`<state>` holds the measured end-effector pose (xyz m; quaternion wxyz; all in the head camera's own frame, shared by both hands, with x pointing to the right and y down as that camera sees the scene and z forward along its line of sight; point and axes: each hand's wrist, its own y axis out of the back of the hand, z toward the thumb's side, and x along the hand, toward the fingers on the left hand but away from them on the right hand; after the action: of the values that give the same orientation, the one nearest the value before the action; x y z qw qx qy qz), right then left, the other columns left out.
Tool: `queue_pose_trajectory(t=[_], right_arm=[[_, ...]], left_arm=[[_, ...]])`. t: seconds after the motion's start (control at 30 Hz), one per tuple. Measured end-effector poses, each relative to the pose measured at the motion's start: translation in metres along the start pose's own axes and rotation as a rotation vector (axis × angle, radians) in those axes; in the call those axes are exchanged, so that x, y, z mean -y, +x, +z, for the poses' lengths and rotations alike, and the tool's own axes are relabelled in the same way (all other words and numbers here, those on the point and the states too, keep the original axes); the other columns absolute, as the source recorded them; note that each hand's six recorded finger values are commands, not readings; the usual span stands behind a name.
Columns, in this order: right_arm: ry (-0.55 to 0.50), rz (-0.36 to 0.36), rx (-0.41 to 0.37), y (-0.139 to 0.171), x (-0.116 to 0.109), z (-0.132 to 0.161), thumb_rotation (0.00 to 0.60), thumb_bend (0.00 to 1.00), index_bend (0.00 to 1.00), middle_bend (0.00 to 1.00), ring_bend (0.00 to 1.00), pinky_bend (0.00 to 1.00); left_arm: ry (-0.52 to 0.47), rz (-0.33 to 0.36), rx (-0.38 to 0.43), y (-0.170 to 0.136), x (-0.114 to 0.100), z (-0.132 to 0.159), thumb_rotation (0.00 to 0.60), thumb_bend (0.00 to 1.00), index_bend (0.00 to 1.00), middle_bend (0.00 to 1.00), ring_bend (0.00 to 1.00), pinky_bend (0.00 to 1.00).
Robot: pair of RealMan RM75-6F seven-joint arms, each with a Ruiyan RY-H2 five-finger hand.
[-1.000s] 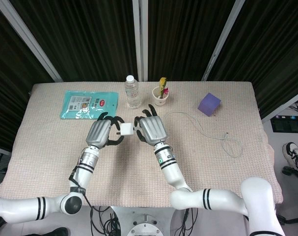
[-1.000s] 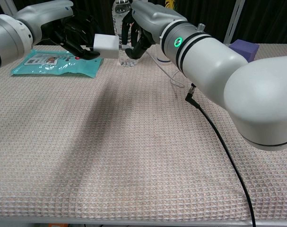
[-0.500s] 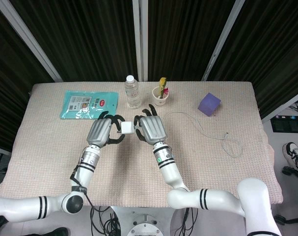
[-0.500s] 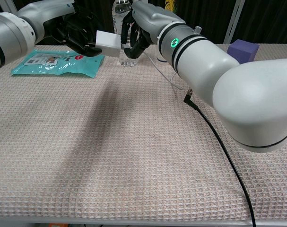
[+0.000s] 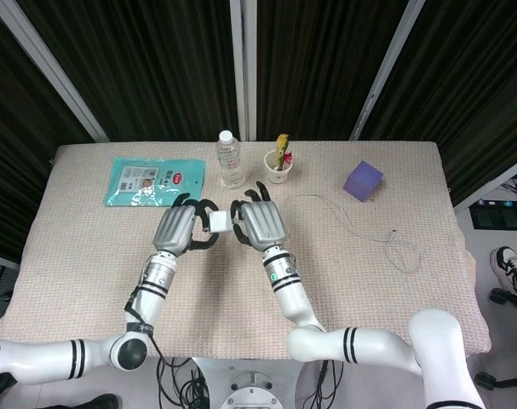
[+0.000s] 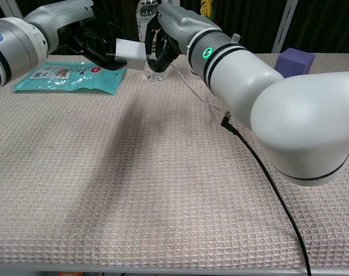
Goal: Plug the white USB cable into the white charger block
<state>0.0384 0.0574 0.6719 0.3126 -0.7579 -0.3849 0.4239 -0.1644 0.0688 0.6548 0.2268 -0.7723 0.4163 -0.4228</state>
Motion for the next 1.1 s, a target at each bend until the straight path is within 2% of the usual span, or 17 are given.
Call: queue_pose_trajectory(t=[0.13, 0.2, 0.27, 0.37, 0.4, 0.47, 0.53, 0.77, 0.93, 1.0, 1.1], right_arm=[[0.003, 0.004, -0.004, 0.000, 0.002, 0.002, 0.600, 0.42, 0.59, 0.52, 0.20, 0.00], [0.009, 0.006, -0.006, 0.000, 0.003, 0.003, 0.600, 0.41, 0.55, 0.51, 0.20, 0.00], [0.017, 0.012, -0.005, 0.000, 0.003, 0.001, 0.600, 0.37, 0.44, 0.46, 0.18, 0.00], [0.029, 0.025, -0.002, 0.001, 0.002, -0.003, 0.600, 0.19, 0.20, 0.31, 0.09, 0.00], [0.032, 0.029, -0.001, 0.002, 0.001, -0.004, 0.600, 0.14, 0.15, 0.27, 0.06, 0.00], [0.043, 0.036, 0.003, 0.004, -0.002, -0.008, 0.600, 0.06, 0.06, 0.21, 0.03, 0.00], [0.056, 0.040, 0.010, 0.006, -0.005, -0.013, 0.600, 0.03, 0.02, 0.18, 0.01, 0.00], [0.104, 0.035, 0.044, 0.014, -0.018, -0.039, 0.600, 0.03, 0.00, 0.16, 0.00, 0.00], [0.146, 0.017, 0.067, 0.024, -0.035, -0.063, 0.600, 0.03, 0.00, 0.16, 0.00, 0.00], [0.164, 0.008, 0.079, 0.030, -0.043, -0.074, 0.600, 0.03, 0.00, 0.16, 0.00, 0.00], [0.184, -0.004, 0.097, 0.039, -0.055, -0.091, 0.600, 0.03, 0.00, 0.16, 0.00, 0.00]], left_arm=[[0.003, -0.008, 0.003, 0.001, 0.002, 0.001, 0.588, 0.41, 0.52, 0.47, 0.26, 0.11], [0.000, -0.005, 0.003, 0.001, 0.001, 0.001, 0.587, 0.41, 0.52, 0.47, 0.26, 0.11], [-0.002, 0.000, 0.000, 0.001, 0.000, -0.001, 0.587, 0.41, 0.52, 0.47, 0.26, 0.11], [-0.002, 0.008, -0.008, -0.001, -0.003, -0.006, 0.590, 0.41, 0.52, 0.47, 0.26, 0.11], [-0.002, 0.010, -0.011, -0.001, -0.004, -0.008, 0.589, 0.41, 0.52, 0.47, 0.26, 0.11], [0.000, 0.013, -0.019, -0.002, -0.005, -0.014, 0.590, 0.41, 0.52, 0.46, 0.26, 0.11], [0.006, 0.015, -0.025, -0.004, -0.006, -0.019, 0.587, 0.41, 0.52, 0.46, 0.26, 0.11], [0.037, 0.016, -0.045, -0.007, -0.002, -0.040, 0.594, 0.41, 0.51, 0.45, 0.24, 0.10], [0.079, -0.020, -0.076, -0.008, 0.011, -0.064, 0.600, 0.41, 0.50, 0.41, 0.18, 0.04], [0.096, -0.049, -0.091, -0.009, 0.019, -0.077, 0.600, 0.41, 0.46, 0.37, 0.14, 0.01], [0.121, -0.106, -0.108, -0.011, 0.032, -0.091, 0.600, 0.37, 0.29, 0.25, 0.03, 0.00]])
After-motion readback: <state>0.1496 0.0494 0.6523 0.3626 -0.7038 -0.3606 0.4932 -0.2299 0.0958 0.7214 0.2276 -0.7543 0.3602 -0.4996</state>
